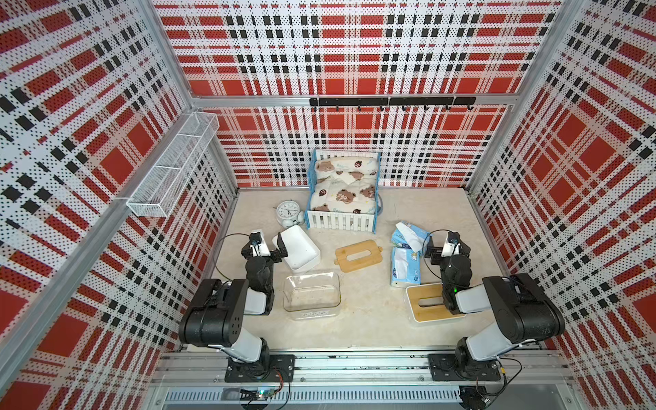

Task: Put the tissue paper into the tissue box
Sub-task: Move the tissue box to the center of the board.

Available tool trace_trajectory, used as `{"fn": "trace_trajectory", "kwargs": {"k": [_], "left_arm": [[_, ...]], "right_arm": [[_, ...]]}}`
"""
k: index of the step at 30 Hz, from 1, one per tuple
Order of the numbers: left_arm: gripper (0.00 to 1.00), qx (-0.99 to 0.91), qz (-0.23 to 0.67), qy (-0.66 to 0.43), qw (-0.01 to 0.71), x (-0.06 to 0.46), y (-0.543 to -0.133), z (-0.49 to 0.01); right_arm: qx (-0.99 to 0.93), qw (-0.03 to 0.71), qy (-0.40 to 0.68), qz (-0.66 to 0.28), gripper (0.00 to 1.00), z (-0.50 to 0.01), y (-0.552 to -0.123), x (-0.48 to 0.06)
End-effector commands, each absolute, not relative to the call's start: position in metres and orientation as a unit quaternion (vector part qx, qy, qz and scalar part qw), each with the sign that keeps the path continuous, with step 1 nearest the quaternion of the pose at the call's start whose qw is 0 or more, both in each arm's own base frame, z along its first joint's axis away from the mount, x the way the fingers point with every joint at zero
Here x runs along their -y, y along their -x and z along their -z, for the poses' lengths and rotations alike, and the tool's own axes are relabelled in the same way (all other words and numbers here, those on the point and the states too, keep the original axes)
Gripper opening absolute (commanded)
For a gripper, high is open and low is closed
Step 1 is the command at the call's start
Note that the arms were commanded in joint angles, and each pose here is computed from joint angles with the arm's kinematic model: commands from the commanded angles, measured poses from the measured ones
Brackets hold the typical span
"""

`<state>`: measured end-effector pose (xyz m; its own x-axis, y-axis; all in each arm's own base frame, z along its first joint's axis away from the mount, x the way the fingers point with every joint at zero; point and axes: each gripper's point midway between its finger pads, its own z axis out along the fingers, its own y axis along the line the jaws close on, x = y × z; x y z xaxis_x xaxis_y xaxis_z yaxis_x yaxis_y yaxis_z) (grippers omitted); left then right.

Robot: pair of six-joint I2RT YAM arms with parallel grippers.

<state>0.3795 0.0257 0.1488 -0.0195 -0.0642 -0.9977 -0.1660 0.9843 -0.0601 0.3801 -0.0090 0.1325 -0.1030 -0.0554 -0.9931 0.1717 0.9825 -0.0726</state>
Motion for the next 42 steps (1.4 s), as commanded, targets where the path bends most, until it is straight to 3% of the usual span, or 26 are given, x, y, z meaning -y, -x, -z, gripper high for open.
{"fn": "trace_trajectory", "kwargs": {"k": [1, 29, 35, 38, 40, 42], "left_arm": [[0.99, -0.706, -0.041, 0.080, 0.702, -0.026, -0.377, -0.152], [0.99, -0.706, -0.032, 0.079, 0.703, -0.027, -0.378, -0.153], [0.99, -0.701, -0.051, 0.164, 0.693, -0.052, -0.380, -0.187], [0.99, -0.687, 0.009, 0.230, 0.689, -0.058, -0.379, -0.205], [1.00, -0.676, 0.082, 0.247, 0.689, -0.046, -0.381, -0.219], [0.96, -0.664, 0.170, 0.251, 0.683, -0.026, -0.383, -0.234]], "right_arm": [[-0.735, 0.672, -0.046, 0.081, 1.00, -0.135, -0.383, 0.011], [-0.735, 0.670, -0.061, 0.084, 0.99, -0.135, -0.384, 0.017], [-0.717, 0.683, -0.096, 0.103, 0.96, -0.165, -0.368, 0.030], [-0.690, 0.699, -0.167, 0.089, 0.95, -0.199, -0.354, 0.045], [-0.698, 0.694, -0.172, 0.031, 0.95, -0.220, -0.353, 0.032], [-0.732, 0.666, -0.132, -0.055, 0.86, -0.232, -0.358, 0.000]]}}
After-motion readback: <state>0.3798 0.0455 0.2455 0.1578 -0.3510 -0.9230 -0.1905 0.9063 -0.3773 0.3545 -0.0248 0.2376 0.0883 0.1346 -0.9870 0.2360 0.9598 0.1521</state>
